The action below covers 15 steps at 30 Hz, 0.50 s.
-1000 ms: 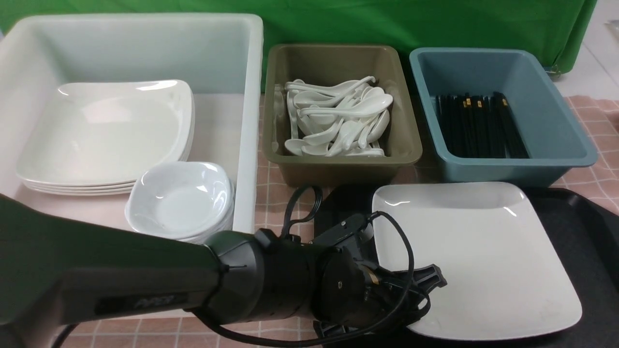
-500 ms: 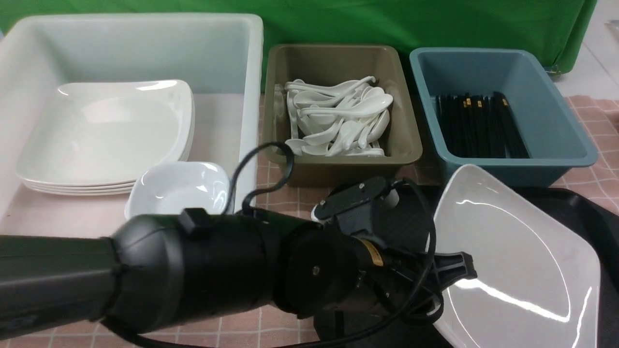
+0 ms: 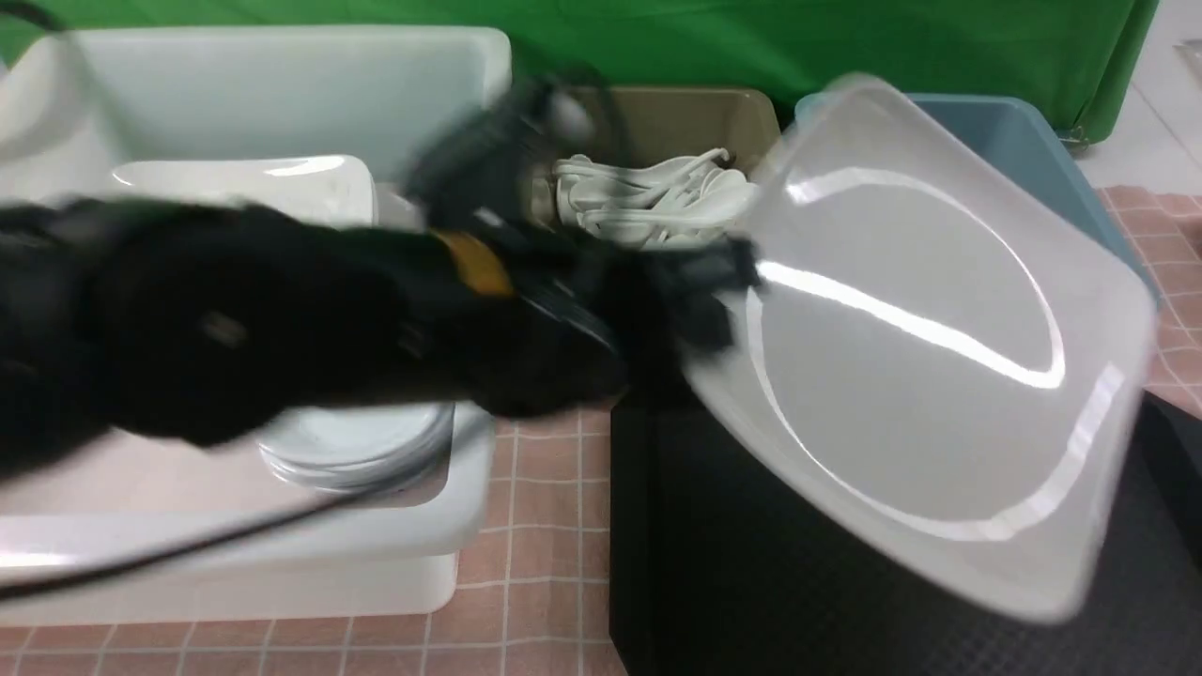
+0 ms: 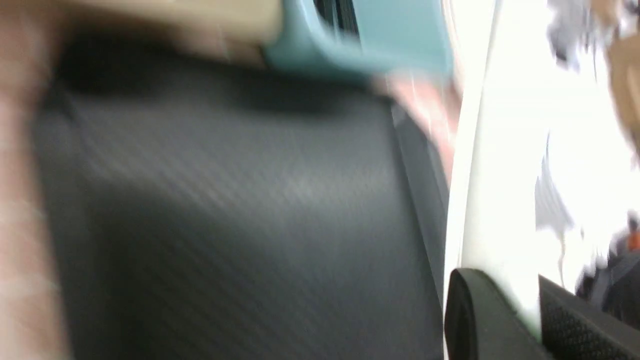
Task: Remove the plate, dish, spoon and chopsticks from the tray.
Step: Use the left arm to put the plate into the large storage box on the left
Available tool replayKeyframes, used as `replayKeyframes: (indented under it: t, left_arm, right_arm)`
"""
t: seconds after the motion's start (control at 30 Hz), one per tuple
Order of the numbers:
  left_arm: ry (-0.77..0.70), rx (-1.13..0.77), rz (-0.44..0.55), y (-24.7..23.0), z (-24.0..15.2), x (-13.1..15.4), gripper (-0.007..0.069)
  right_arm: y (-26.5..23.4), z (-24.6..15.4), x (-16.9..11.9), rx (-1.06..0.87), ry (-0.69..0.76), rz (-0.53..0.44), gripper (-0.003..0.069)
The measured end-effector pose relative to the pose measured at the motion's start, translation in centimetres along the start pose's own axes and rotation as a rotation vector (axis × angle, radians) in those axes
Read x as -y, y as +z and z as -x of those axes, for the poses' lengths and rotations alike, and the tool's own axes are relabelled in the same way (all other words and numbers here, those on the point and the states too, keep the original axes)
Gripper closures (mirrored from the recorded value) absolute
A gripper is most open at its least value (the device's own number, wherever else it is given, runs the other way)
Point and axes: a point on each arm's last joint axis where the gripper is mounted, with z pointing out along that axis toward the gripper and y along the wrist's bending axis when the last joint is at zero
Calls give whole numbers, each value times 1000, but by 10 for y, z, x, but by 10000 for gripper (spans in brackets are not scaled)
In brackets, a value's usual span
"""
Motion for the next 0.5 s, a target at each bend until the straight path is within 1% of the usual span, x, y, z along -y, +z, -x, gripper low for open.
replayKeyframes:
  t: [0.1,0.23,0.27,0.3,0.37,0.4,0.43,0.5]
  left_arm:
    - [-34,111,70,-36,37,-23,606]
    - [-76,248,219,-98,87,-58,606]
    - [-90,274,256,-113,98,-69,606]
    - [-95,276,265,-115,100,-72,606]
    - [-160,351,342,-152,122,-109,606]
    - [-157,344,335,-151,122,-108,606]
    - [-215,386,360,-168,132,-135,606]
    - [-263,427,362,-181,139,-157,606]
  right_arm:
    - [0,0,0,-1,-9,-5,622]
    - [0,-1,0,-9,-14,-5,617]
    - [0,-1,0,-9,-15,-5,617]
    - [0,-1,0,-9,-15,-5,617]
    - [0,-1,0,-14,-15,-4,616]
    - [0,-1,0,-15,-15,-4,615]
    - [0,-2,0,-20,-15,-3,614]
    - [0,-3,0,-28,-15,-3,612]
